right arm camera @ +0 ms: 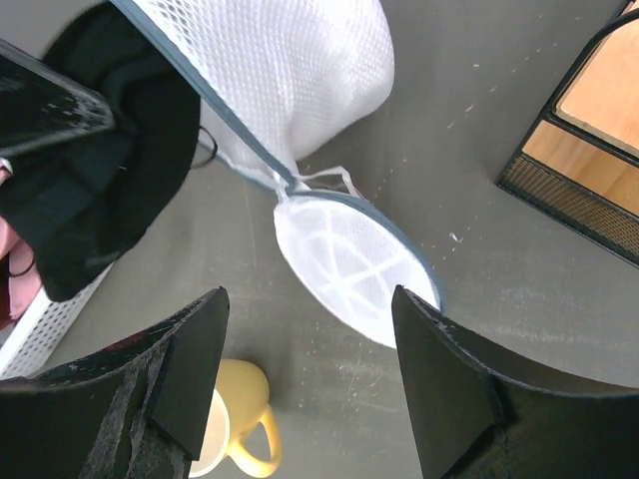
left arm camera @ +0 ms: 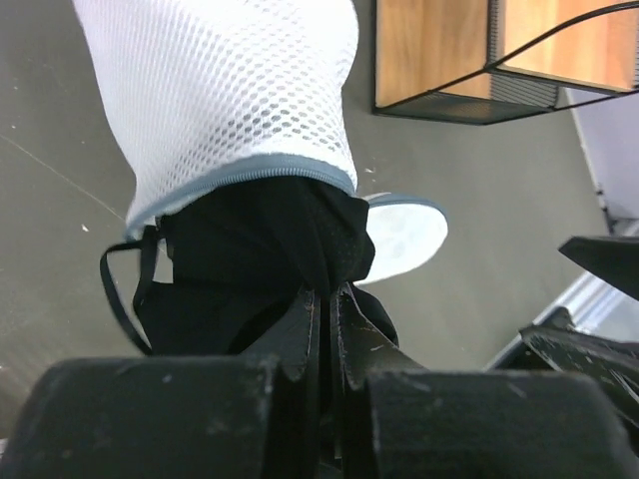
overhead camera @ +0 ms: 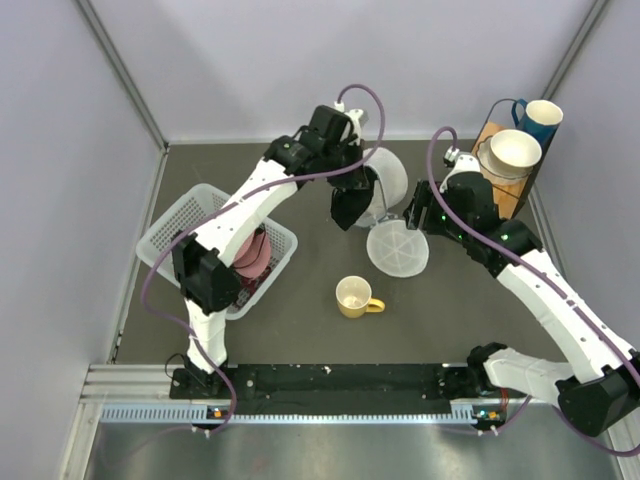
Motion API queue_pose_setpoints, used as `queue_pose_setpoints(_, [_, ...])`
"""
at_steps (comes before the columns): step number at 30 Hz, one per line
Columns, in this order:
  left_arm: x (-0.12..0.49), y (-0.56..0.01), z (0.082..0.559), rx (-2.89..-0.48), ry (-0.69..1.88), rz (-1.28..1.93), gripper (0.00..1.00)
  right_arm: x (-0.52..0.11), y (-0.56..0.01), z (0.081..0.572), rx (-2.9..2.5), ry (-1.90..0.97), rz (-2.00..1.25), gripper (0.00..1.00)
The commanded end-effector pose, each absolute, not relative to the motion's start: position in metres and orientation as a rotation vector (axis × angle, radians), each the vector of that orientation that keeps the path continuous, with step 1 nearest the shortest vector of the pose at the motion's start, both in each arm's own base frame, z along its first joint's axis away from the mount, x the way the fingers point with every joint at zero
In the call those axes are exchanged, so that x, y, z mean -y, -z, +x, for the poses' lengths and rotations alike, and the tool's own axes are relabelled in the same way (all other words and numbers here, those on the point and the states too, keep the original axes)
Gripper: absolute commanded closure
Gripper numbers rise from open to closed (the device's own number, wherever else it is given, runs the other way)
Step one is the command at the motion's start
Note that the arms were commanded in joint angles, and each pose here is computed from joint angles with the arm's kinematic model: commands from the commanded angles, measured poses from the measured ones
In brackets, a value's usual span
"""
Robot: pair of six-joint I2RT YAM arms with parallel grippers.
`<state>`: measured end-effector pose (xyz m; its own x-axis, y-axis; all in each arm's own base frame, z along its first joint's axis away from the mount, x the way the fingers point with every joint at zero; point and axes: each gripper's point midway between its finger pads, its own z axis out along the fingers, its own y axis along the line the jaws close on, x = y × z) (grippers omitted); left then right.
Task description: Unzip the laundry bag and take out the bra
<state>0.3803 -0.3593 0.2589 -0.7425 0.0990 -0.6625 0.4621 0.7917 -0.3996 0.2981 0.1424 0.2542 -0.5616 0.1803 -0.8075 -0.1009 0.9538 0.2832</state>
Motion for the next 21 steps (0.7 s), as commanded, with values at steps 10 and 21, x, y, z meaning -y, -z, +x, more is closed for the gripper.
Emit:
queue_pose_setpoints(10, [0.345,-0.275,0.358,-2.383,0.927,0.484,1.0,-0.148,-0.258,0.306,-2.122,-0.405,0.076,0.33])
queue_pose_setpoints(21, [0.328,-0.3,0.353,-2.333,0.961,0.487,1.0,-0.15,-0.259,0.307,-2.122,-0.412,0.065,0.33])
